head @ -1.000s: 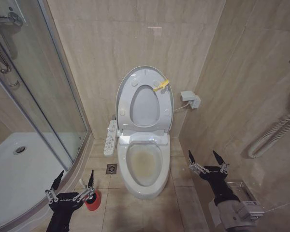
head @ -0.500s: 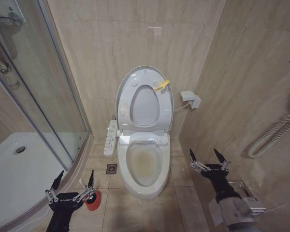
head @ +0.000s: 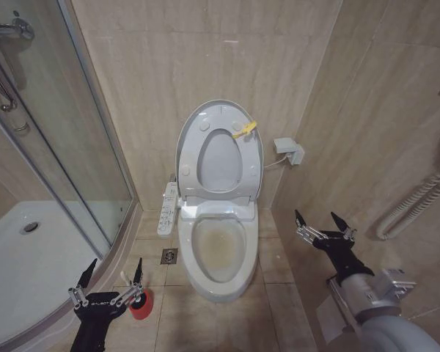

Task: Open the toilet lid, clean the toilet bowl with a toilet brush, close the toilet lid, and flush.

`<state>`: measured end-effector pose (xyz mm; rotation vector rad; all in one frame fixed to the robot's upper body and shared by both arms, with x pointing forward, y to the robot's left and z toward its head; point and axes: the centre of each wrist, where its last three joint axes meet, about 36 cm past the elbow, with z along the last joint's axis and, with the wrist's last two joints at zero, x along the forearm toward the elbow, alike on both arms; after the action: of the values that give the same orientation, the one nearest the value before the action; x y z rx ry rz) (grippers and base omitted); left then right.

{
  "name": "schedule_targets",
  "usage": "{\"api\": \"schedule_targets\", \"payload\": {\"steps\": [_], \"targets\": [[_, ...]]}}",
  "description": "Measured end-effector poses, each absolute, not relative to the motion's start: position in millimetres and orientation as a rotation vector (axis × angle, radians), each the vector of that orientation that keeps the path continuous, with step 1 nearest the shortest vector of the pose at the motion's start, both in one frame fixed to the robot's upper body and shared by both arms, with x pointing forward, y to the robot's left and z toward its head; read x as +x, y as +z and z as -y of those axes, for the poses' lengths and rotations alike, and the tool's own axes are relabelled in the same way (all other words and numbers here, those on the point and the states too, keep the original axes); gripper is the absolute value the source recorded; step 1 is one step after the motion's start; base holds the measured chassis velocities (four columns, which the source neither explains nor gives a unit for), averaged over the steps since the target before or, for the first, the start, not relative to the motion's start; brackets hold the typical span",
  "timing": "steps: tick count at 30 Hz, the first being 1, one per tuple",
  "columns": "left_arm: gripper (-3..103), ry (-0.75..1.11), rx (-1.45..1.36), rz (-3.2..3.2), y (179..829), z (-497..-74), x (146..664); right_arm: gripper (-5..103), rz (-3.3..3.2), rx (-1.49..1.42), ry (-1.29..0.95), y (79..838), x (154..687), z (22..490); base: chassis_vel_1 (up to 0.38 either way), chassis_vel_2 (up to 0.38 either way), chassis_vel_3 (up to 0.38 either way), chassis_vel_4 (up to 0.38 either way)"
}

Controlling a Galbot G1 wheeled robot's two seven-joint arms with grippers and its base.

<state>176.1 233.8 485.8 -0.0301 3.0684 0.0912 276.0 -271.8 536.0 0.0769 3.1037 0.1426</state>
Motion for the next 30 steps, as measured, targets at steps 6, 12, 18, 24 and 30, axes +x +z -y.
{"api": "schedule_targets", "payload": {"steps": [6, 12, 18, 24, 30], "targets": [[100, 0.091, -0.03, -3.068, 485.9, -233.8, 176.1, 100, -3.102, 0.064, 0.168, 532.9, 284.2, 268.6, 0.0, 0.0, 0.0, 0.0], [100, 0.091, -0.03, -3.068, 485.8, -233.7, 176.1, 100, -3.086, 0.055, 0.165, 524.8, 308.2, 272.4, 0.0, 0.0, 0.0, 0.0], [100, 0.091, -0.03, -3.068, 485.8, -233.8, 176.1, 100, -3.087, 0.062, 0.147, 514.2, 331.9, 278.9, 0.0, 0.0, 0.0, 0.0], [100, 0.091, -0.03, -3.068, 485.9, -233.8, 176.1, 100, -3.085, 0.078, 0.126, 502.9, 363.8, 288.3, 0.0, 0.0, 0.0, 0.0], [100, 0.091, -0.03, -3.068, 485.8, -233.8, 176.1, 100, -3.059, 0.076, 0.148, 503.6, 389.3, 293.2, 0.0, 0.0, 0.0, 0.0]]}}
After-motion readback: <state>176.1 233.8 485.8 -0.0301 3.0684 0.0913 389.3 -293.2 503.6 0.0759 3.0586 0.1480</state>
